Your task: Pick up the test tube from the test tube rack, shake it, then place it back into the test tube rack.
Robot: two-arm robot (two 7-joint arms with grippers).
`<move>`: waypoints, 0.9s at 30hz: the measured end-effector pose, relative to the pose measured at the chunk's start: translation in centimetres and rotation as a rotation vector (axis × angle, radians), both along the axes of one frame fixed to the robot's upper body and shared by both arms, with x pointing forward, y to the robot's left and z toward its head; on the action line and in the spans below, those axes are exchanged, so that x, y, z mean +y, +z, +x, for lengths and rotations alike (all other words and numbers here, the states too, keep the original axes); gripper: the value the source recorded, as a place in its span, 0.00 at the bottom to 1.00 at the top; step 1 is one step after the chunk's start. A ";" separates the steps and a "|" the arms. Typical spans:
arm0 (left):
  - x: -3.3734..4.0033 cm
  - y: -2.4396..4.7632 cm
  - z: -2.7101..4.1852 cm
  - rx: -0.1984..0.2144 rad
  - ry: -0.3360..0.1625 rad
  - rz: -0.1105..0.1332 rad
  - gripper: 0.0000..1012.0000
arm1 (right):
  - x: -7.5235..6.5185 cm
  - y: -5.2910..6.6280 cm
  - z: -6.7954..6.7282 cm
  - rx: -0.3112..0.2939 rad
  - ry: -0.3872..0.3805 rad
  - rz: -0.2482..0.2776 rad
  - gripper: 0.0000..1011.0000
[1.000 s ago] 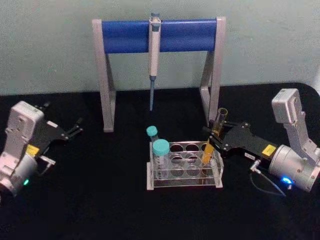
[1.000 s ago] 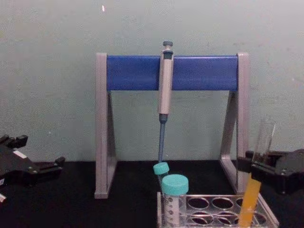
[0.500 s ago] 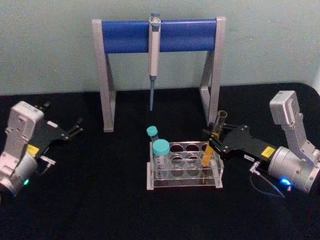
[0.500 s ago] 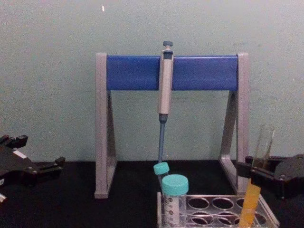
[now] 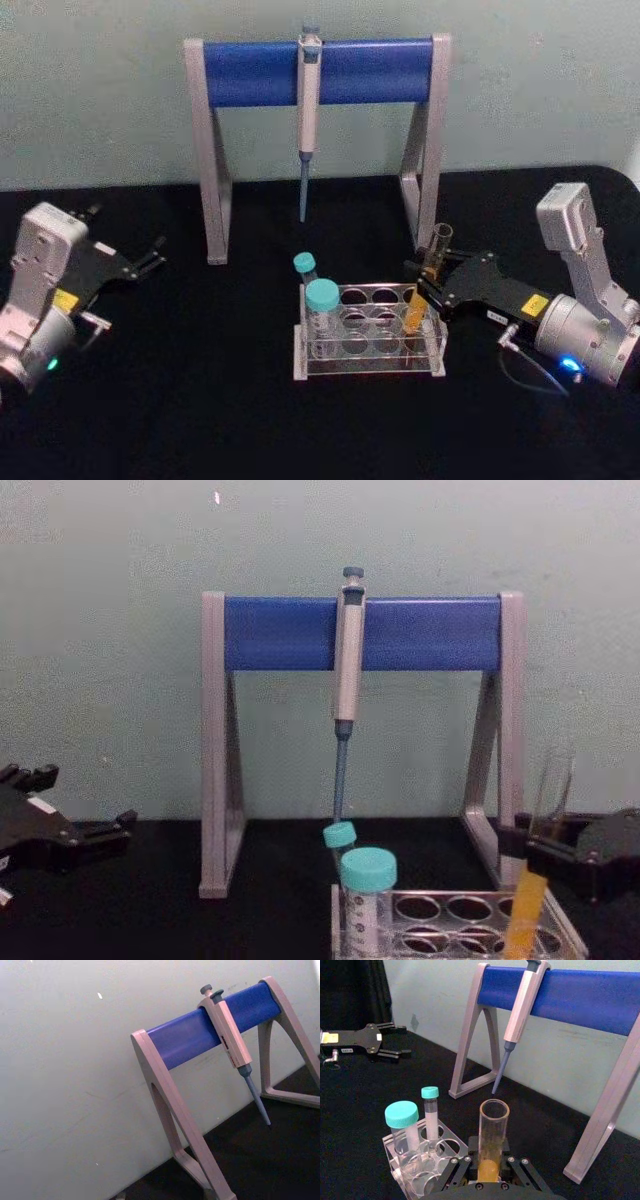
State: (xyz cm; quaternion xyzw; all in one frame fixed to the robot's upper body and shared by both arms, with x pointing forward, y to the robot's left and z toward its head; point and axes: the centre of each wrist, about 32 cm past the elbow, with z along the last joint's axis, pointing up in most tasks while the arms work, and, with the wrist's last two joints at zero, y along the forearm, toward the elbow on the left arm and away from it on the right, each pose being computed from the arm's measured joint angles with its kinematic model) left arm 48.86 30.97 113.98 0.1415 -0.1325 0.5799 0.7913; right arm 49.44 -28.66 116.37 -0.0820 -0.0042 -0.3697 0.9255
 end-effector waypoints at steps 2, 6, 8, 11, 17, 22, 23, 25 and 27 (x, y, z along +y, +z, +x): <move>0.00 0.00 0.00 0.000 0.000 0.000 0.99 | 0.0 0.0 0.0 0.000 0.000 0.000 0.23; 0.00 0.00 0.00 0.000 0.000 0.000 0.99 | 0.0 0.0 0.0 0.000 0.000 0.000 0.24; 0.00 0.00 0.00 0.000 0.000 0.000 0.99 | 0.0 0.0 0.0 0.000 0.000 0.000 0.31; 0.00 0.00 0.00 0.000 0.000 0.000 0.99 | 0.0 0.0 0.0 0.000 -0.001 0.000 0.38; 0.00 0.00 0.00 0.000 0.000 0.000 0.99 | 0.0 0.0 0.0 -0.001 -0.001 0.001 0.60; 0.00 0.00 0.00 0.000 0.000 0.000 0.99 | 0.0 0.0 0.0 -0.002 -0.001 0.001 0.75; 0.00 0.00 0.00 0.000 0.000 0.000 0.99 | 0.0 0.0 0.0 -0.002 -0.001 0.001 0.77; 0.00 0.00 0.00 0.000 0.000 0.000 0.99 | 0.0 0.0 0.0 -0.002 -0.001 0.001 0.84; 0.00 0.00 0.00 0.000 0.000 0.000 0.99 | 0.0 0.0 -0.1 -0.004 -0.002 0.004 0.88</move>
